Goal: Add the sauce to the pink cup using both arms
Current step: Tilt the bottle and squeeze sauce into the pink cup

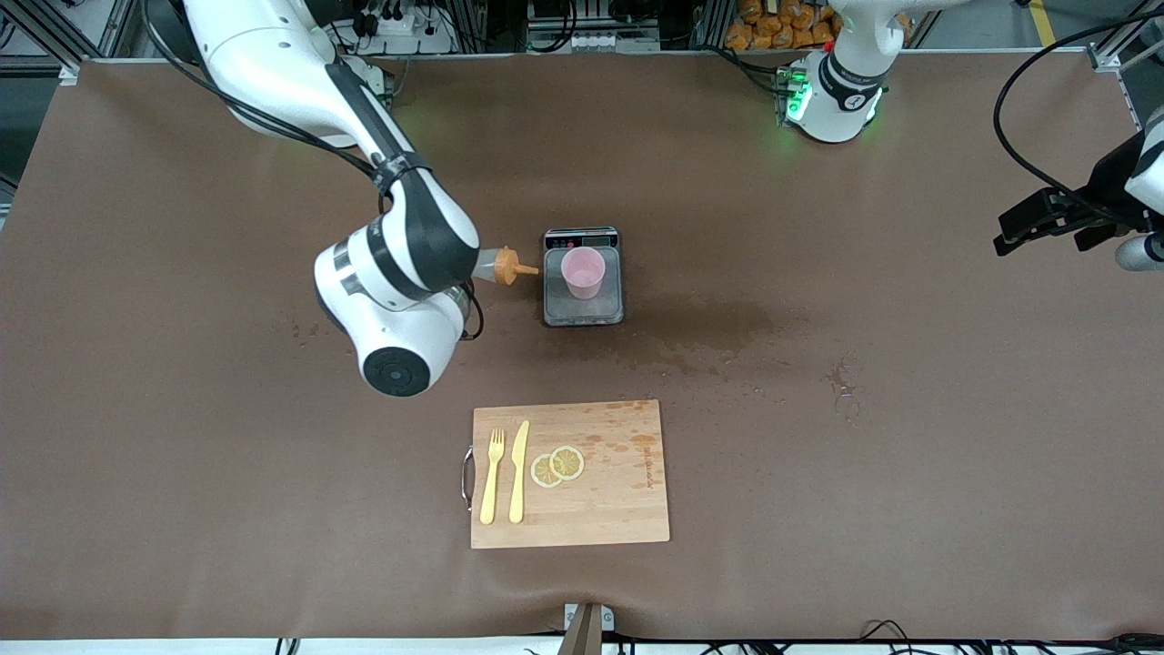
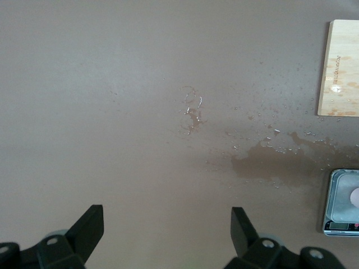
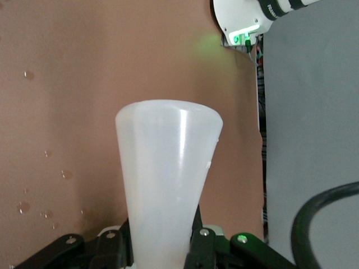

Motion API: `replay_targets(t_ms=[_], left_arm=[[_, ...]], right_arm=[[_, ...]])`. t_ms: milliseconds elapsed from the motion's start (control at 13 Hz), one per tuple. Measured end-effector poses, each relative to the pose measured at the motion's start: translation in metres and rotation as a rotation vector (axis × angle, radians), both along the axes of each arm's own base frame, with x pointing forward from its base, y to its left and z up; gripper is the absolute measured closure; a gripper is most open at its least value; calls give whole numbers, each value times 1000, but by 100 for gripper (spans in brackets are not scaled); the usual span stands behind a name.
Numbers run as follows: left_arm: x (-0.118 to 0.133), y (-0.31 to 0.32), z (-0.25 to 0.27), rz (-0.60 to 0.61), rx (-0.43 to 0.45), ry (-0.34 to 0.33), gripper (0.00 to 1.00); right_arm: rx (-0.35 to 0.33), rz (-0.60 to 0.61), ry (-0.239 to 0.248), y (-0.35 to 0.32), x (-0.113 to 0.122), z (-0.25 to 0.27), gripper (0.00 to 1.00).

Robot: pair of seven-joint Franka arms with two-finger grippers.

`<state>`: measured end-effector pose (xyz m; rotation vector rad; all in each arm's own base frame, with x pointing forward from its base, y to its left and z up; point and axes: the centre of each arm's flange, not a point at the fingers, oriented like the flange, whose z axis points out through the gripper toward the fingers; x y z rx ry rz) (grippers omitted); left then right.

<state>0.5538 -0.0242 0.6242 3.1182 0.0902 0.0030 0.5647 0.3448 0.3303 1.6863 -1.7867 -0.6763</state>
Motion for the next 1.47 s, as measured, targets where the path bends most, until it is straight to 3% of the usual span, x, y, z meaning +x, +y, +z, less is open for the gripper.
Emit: replay_targets(t_ms=[463,1081,1466], left_arm=[[0,-1,0,-1,0,2,0],[-2,-1,1,-2,0,4,0],[-3,-2,2,-3,1,5,0]], right_arm=[[-79,-5,-8,23,-13,-16,64],[-205,76,-30,53,-39,-47,64],[-256,98,-55,55,-42,-53,64]])
